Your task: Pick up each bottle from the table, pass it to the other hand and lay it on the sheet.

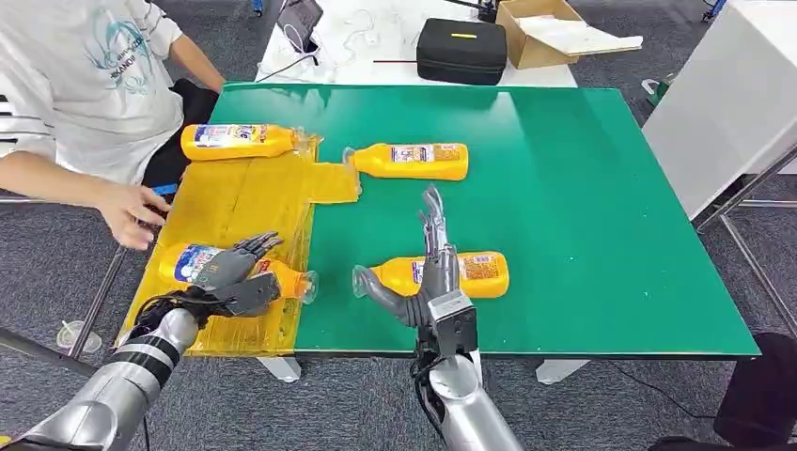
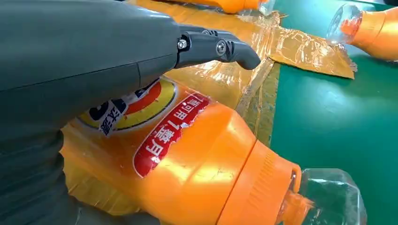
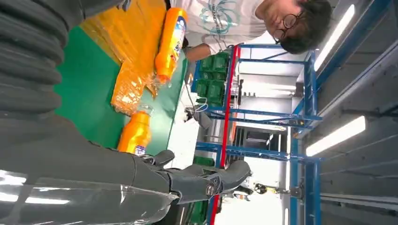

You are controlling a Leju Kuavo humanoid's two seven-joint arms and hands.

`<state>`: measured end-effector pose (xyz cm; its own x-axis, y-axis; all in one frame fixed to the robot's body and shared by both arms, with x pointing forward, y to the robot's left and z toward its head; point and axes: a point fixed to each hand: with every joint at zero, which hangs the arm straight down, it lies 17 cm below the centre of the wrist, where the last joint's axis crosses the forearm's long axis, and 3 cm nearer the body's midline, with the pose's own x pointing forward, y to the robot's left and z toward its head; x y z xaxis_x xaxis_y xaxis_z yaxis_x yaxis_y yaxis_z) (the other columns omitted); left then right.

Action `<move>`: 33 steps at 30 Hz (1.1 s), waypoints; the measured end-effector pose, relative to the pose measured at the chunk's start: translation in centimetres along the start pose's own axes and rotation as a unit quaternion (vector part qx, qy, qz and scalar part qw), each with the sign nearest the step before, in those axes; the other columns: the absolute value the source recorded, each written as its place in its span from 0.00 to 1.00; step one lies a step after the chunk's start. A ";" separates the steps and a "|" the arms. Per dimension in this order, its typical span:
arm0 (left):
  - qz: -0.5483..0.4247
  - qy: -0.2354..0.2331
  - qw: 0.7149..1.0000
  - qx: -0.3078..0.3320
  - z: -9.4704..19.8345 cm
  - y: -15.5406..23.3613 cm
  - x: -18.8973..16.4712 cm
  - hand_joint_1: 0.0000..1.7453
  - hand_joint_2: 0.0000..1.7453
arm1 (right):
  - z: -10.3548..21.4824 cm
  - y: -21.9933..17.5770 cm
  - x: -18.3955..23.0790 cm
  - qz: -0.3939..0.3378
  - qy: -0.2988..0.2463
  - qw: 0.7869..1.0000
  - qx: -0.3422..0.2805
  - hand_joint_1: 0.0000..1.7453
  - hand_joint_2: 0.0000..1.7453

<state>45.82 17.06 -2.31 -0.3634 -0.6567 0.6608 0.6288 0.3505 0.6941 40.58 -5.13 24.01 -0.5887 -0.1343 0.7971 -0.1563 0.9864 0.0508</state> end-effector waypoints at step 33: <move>0.466 -0.155 0.788 0.372 4.8 10.6 3.5 0.00 1.00 | 6.0 -6.7 -18.7 0.406 0.264 0.823 0.295 0.00 1.00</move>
<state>47.97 21.67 8.71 -0.2051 0.2710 0.9405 0.1867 0.9541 -0.2342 47.90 -9.80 5.14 -0.2872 0.7609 0.5818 -0.3310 0.4912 -0.8057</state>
